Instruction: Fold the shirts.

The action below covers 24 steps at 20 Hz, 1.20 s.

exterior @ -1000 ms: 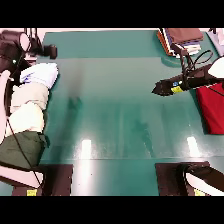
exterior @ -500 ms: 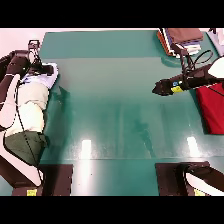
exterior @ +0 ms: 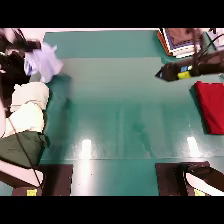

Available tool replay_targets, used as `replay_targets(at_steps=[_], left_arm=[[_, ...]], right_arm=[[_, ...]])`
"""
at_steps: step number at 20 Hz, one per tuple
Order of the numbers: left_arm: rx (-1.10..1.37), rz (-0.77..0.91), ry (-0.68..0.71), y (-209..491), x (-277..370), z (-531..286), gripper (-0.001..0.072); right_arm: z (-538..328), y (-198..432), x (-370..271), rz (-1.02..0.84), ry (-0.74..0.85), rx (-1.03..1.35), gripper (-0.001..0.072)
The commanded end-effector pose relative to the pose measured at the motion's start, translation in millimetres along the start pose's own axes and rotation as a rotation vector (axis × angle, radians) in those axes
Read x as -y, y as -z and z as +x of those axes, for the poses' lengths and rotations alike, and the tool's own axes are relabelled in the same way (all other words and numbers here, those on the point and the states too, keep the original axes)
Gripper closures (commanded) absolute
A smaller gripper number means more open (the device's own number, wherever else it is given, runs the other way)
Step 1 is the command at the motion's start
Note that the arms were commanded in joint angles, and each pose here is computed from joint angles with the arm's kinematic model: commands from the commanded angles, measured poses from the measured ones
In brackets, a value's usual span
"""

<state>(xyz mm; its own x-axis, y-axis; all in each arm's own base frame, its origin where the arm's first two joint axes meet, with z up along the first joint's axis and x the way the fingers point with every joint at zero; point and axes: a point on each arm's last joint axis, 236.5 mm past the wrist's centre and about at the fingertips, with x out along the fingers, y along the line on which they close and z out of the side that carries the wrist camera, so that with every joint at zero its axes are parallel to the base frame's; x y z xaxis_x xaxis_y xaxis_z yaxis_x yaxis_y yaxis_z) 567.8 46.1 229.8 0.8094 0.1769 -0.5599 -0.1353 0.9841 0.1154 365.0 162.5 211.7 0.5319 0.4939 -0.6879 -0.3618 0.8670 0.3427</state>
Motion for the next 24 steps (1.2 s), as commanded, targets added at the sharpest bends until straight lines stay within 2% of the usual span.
replay_targets(at_steps=[1,4,6,11,12,13,14,15,17,20,22,24], left_arm=[[0.243,0.021,0.083,-71,23,-140,0.0686],[0.273,0.072,0.228,-67,72,-215,0.0686],[0.227,0.154,0.319,-48,115,-231,0.0686],[-0.017,0.387,0.593,65,255,-226,0.0681],[-0.07,0.415,0.659,92,282,-226,0.0479],[-0.104,0.42,0.717,112,304,-226,0.0182],[-0.128,0.409,0.772,128,324,-224,0.0139],[-0.134,0.393,0.794,135,333,-220,0.0139],[-0.126,0.35,0.746,127,322,-198,0.0139],[-0.186,0.192,0.604,114,259,-144,0.0139],[-0.295,0.078,0.55,137,223,-108,0.0139],[-0.435,-0.05,0.567,180,211,-85,0.0139]], right_arm=[[-47,-51,-24,-0.067,-0.012,0.168,0.0694],[-85,-81,-41,-0.112,-0.019,0.284,0.0694],[-107,-95,-48,-0.142,-0.006,0.348,0.0694],[-156,-119,-56,-0.198,0.044,0.474,0.0694],[-161,-121,-59,-0.203,0.042,0.486,0.0694],[-165,-121,-61,-0.207,0.041,0.49,0.0694],[-165,-121,-61,-0.207,0.04,0.491,0.0694],[-164,-120,-61,-0.206,0.04,0.483,0.0694],[-161,-114,-59,-0.205,0.041,0.456,0.0694],[-159,-109,-59,-0.205,0.042,0.433,0.0694],[-157,-106,-58,-0.204,0.043,0.416,0.0694],[-153,-104,-56,-0.202,0.044,0.401,0.0694]])
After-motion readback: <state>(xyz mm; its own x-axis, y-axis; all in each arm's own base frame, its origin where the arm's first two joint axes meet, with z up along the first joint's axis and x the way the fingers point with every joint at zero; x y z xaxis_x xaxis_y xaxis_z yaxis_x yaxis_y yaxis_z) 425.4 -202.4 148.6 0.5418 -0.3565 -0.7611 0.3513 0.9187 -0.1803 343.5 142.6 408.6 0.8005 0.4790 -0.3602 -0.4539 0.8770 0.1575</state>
